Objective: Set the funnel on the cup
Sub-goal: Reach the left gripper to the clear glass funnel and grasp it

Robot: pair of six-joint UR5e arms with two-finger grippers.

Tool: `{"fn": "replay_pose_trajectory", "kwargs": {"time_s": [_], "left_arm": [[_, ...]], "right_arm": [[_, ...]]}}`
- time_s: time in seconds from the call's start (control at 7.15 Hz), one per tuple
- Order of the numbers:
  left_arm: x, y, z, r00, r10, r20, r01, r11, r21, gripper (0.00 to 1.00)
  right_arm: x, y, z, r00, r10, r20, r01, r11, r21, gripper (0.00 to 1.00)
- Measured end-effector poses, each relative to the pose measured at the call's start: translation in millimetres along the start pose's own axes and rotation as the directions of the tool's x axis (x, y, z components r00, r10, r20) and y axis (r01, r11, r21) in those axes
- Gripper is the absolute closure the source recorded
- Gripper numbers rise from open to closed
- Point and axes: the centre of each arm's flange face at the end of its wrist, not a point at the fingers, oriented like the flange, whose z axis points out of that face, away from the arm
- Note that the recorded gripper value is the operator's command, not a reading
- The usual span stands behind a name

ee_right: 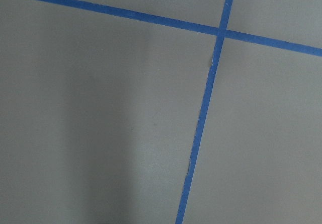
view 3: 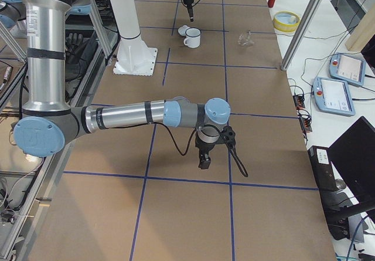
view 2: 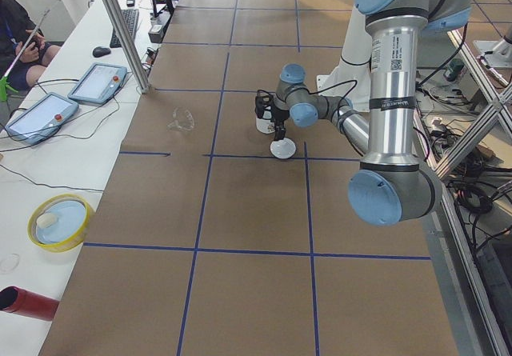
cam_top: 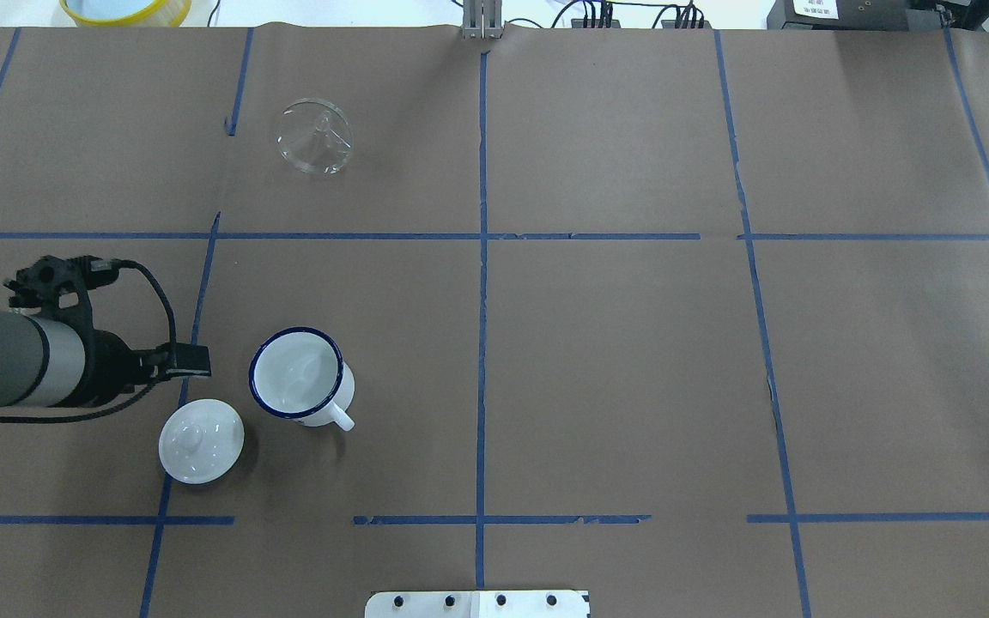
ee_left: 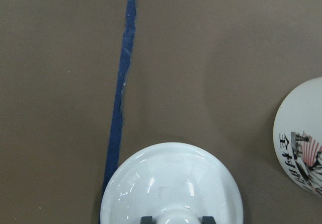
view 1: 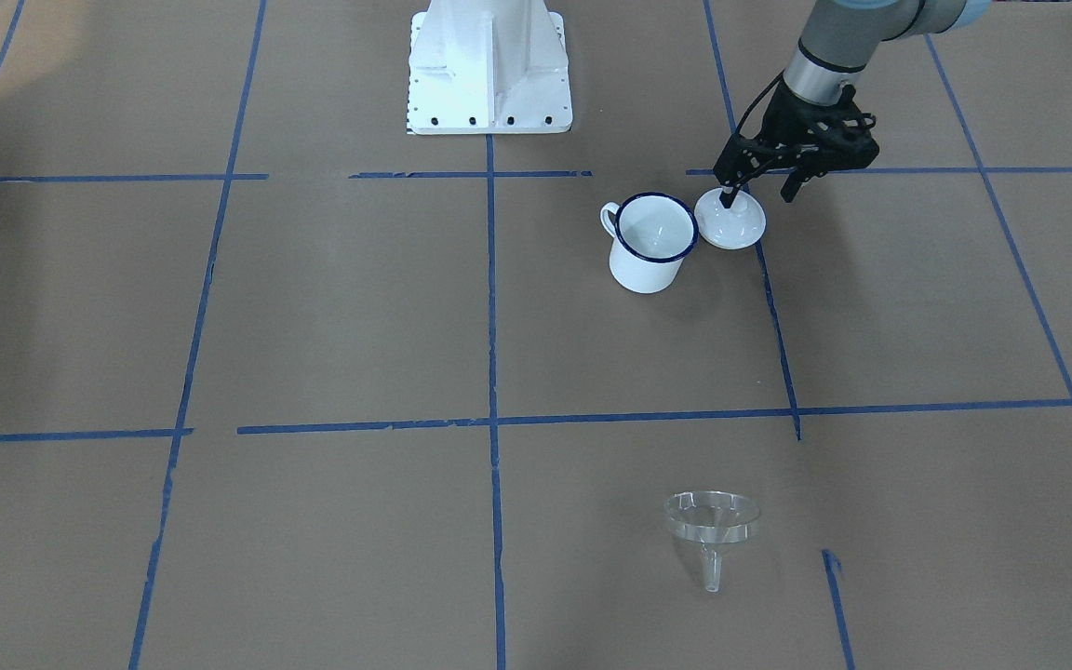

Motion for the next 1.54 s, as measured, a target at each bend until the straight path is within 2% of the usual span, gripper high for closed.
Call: {"fn": "replay_pose_trajectory", "kwargs": {"time_s": [0.14, 0.28, 0.42, 0.7, 0.84, 0.98, 1.26, 1.4, 1.54], "left_arm": [[3.2, -24.5, -24.6, 0.998, -0.051, -0.032, 0.052, 0.998, 0.033, 0.0], [8.4, -49.6, -38.6, 0.988, -0.142, -0.066, 0.146, 0.987, 0.06, 0.0], [18.1, -76.8, -41.6, 0.954, -0.282, -0.102, 0.29, 0.954, 0.08, 0.0], [70.1, -137.9, -24.4, 0.834, -0.519, -0.188, 0.543, 0.833, 0.109, 0.0], [94.4, -162.2, -9.7, 0.761, -0.604, -0.239, 0.64, 0.758, 0.122, 0.0], [108.6, -184.7, 14.5, 0.674, -0.674, -0.302, 0.728, 0.675, 0.119, 0.0], [134.1, -232.0, 71.1, 0.534, -0.741, -0.408, 0.835, 0.538, 0.115, 0.0], [146.2, -248.7, 91.0, 0.483, -0.757, -0.44, 0.866, 0.486, 0.113, 0.0], [157.2, -261.6, 109.5, 0.445, -0.773, -0.452, 0.888, 0.446, 0.113, 0.0]], "right_arm": [[0.1, 0.0, 0.1, 1.0, 0.0, 0.0, 0.0, 1.0, 0.0, 0.0], [0.1, 0.0, 0.1, 1.0, 0.0, 0.0, 0.0, 1.0, 0.0, 0.0], [0.1, 0.0, 0.1, 1.0, 0.0, 0.0, 0.0, 1.0, 0.0, 0.0], [0.1, 0.0, 0.1, 1.0, 0.0, 0.0, 0.0, 1.0, 0.0, 0.0], [0.0, 0.0, 0.0, 1.0, 0.0, 0.0, 0.0, 1.0, 0.0, 0.0], [-0.2, 0.0, -0.2, 1.0, 0.0, 0.0, 0.0, 1.0, 0.0, 0.0], [-0.3, 0.0, -0.2, 1.0, -0.001, 0.0, 0.001, 1.0, 0.001, 0.0], [-0.3, 0.0, -0.2, 1.0, -0.001, 0.0, 0.001, 1.0, 0.0, 0.0], [-0.3, 0.0, -0.3, 1.0, -0.001, 0.0, 0.001, 1.0, 0.001, 0.0]]}}
